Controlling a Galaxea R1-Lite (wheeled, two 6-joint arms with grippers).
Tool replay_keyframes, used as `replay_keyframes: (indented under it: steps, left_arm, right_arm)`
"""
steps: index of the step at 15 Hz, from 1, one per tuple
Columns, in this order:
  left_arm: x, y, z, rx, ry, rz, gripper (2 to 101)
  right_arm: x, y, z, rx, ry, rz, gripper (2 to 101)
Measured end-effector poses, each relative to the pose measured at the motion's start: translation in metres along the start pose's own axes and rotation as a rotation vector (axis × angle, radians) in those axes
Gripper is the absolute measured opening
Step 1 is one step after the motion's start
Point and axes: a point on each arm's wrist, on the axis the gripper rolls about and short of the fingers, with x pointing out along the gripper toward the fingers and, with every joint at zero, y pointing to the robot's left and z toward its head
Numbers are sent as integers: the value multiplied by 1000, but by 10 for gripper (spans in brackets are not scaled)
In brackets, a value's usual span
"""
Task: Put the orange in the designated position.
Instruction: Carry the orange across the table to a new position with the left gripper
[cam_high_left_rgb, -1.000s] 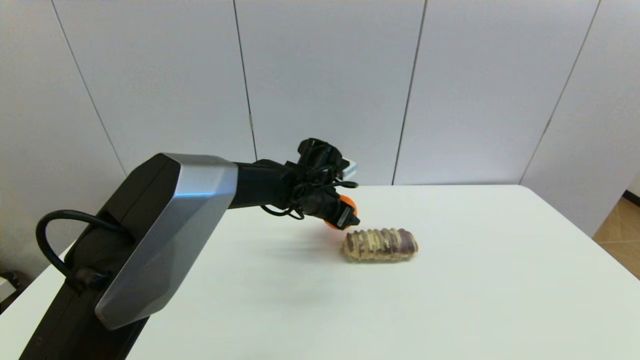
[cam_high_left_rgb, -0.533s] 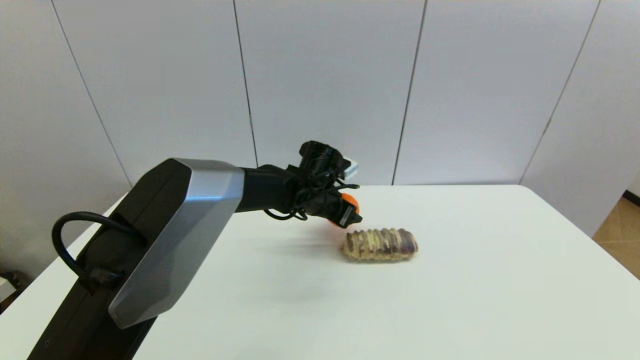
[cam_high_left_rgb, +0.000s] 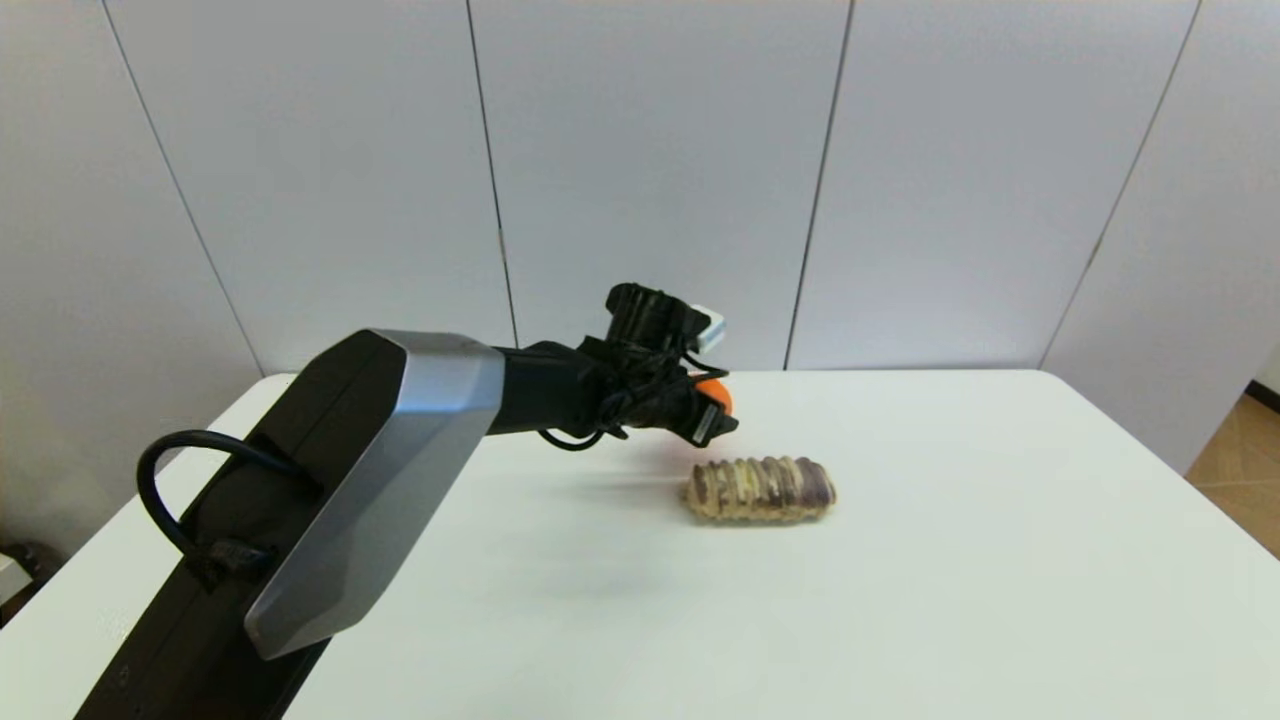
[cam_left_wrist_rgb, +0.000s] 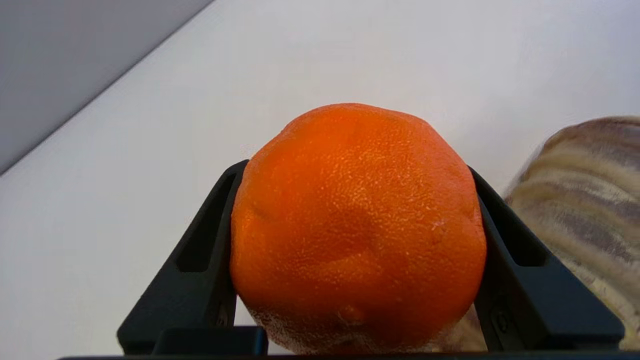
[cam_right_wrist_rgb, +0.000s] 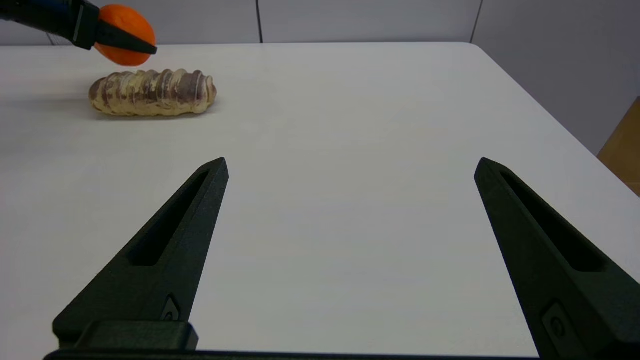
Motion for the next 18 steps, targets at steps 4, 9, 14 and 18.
replay_keyframes:
  steps: [4,9,14,18]
  left_arm:
    - [5,-1,2,7,-56,5,709]
    - [16,-6,-4,7,-74,-3,708]
    - [24,-11,-10,11,-69,-14,708]
    - [27,-12,-13,11,-67,-16,708]
  right_arm:
    - [0,0,0,0,0,-1,977]
    - [0,0,0,0,0,0,977]
    - [0,0,0,0,0,-1,977]
    - [0,0,0,0,0,0,977]
